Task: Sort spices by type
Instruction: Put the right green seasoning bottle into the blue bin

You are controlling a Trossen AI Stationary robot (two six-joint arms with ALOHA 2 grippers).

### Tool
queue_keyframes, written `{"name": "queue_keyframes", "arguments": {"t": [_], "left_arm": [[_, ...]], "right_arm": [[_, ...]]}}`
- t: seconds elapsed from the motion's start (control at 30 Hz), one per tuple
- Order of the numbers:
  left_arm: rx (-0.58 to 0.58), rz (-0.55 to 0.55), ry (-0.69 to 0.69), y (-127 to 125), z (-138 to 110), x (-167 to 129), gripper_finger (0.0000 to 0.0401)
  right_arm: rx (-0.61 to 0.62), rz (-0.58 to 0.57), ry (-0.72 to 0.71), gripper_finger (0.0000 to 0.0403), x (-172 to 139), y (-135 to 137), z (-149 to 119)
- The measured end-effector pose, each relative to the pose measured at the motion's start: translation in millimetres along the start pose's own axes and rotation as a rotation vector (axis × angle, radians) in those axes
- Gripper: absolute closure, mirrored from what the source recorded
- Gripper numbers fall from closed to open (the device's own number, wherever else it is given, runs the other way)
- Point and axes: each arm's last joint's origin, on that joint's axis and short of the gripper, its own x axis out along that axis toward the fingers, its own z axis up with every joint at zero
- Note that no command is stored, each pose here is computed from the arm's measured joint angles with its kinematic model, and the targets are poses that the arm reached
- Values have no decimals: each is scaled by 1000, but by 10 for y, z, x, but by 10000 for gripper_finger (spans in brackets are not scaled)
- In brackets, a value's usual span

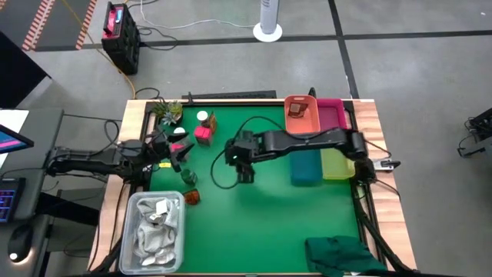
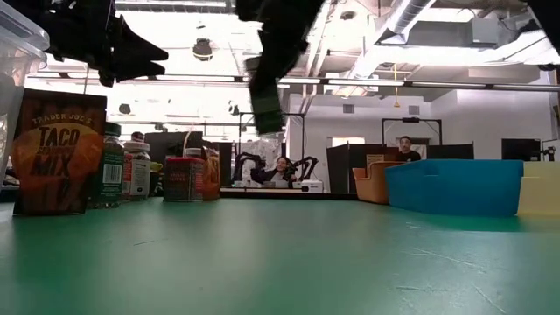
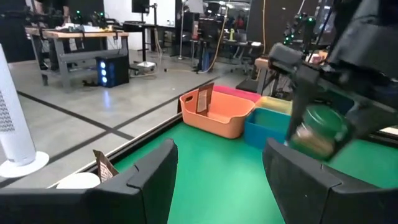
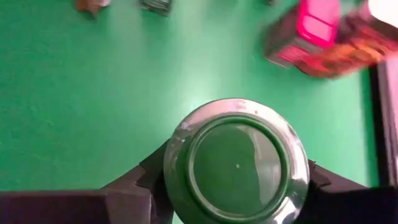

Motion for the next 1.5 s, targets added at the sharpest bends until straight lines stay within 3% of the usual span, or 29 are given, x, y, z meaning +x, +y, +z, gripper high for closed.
{"name": "queue_keyframes", "arguments": {"t": [0.4,0.63,0.87,1.17,1.5], "left_arm": [[-16,2,17,-45,-27,81,175],[-24,-22,53,-129,3,206,175],[-39,-38,117,-256,74,397,175],[39,-69,117,-373,52,510,175],[49,-97,113,-408,62,475,175]], "right_arm": [[231,-92,-133,182,-424,-258,-837],[338,-217,-193,182,-892,-334,-1266],[483,-418,-83,181,-1318,-656,-1708],[671,-548,37,181,-1468,-1066,-2058],[710,-601,126,181,-1341,-1156,-2408]]}}
